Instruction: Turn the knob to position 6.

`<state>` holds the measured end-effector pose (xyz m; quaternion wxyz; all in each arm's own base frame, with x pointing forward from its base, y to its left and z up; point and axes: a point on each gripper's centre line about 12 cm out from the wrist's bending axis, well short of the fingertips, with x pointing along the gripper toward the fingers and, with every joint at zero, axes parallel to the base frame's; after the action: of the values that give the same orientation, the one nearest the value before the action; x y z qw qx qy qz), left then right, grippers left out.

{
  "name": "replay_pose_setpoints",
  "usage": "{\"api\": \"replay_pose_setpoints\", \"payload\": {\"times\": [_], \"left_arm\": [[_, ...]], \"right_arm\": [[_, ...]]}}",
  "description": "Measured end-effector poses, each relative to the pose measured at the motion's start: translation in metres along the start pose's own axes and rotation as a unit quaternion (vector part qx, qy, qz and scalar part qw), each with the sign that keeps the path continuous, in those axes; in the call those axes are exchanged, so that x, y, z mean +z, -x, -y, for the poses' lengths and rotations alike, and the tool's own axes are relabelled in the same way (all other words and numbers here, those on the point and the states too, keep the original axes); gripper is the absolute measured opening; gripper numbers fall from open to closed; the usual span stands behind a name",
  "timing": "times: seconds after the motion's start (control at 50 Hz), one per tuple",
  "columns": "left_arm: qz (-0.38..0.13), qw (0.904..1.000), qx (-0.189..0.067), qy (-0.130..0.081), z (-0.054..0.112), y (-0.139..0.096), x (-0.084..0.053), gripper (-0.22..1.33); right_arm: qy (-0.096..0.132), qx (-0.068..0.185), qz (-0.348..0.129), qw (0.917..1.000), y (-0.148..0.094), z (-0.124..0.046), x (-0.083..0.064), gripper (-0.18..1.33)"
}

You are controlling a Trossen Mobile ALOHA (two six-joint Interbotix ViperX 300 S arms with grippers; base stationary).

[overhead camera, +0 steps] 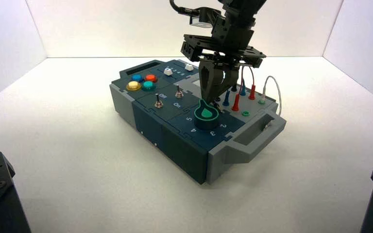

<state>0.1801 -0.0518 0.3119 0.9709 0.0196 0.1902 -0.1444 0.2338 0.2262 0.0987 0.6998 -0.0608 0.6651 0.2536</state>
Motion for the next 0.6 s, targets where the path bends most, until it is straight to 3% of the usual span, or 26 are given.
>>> {"api": "replay_pose_setpoints", "payload": {"times": [0.6], "left_arm": [[-0.002, 1.0, 0.0, -0.001, -0.0002, -0.0026, -0.0004, -0.16]], "right_arm": [[0.001, 0.002, 0.004, 1.0, 0.0023, -0.0022, 0.0052, -0.14]]}}
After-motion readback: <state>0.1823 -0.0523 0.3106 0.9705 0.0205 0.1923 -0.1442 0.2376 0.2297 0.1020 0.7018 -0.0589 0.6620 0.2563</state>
